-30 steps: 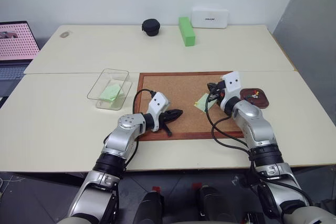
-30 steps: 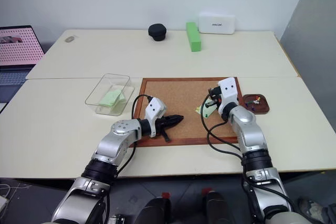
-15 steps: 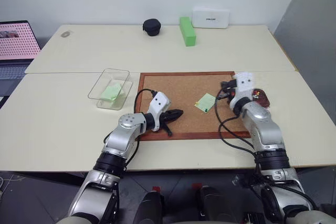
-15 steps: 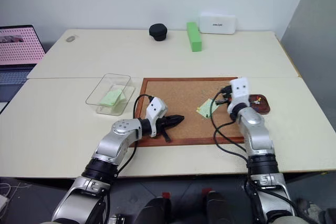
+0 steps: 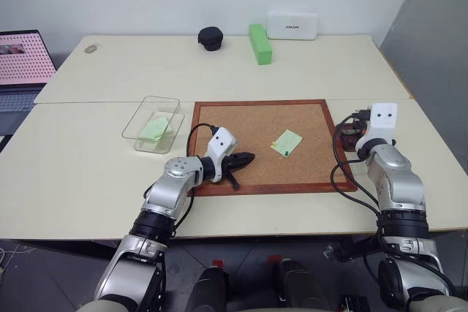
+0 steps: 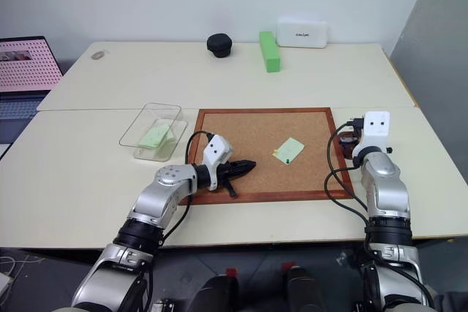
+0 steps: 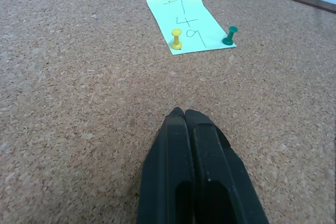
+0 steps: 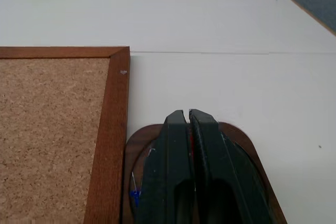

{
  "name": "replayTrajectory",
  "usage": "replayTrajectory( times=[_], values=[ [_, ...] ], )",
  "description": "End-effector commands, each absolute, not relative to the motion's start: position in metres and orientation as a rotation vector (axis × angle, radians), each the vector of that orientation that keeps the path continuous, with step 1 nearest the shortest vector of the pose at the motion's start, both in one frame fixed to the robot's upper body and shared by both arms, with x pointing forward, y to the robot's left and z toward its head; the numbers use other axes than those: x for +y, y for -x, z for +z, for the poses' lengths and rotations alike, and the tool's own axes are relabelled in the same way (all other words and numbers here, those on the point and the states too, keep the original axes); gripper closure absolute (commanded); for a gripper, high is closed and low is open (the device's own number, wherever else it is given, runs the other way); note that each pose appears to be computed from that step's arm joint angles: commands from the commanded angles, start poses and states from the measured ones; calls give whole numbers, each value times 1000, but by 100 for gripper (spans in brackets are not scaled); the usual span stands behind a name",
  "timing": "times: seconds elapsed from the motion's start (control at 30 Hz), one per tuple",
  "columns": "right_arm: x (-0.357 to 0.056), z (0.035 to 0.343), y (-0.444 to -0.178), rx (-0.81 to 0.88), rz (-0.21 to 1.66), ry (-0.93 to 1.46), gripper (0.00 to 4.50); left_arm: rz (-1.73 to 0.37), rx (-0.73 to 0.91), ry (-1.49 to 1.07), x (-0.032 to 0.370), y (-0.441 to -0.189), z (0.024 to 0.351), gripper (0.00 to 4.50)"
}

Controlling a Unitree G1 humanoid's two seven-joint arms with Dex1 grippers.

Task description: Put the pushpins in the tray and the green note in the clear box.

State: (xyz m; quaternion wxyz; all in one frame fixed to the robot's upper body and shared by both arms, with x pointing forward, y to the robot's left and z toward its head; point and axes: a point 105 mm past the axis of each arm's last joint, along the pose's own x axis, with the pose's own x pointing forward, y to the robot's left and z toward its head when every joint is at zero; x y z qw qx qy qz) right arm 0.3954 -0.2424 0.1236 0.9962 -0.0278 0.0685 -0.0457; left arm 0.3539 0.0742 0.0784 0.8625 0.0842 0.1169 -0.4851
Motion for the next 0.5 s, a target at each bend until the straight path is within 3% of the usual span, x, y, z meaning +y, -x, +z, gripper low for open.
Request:
replayTrajectory(
  times=[0.03,0.5],
  values=[
    [-250,140,-393,97,-105,44,423,-1010,352,-190,80,-347,52,450],
    [-253,140,-392,104,-104,66,134,-1003,348,-190,80,-351,54,450]
  ],
)
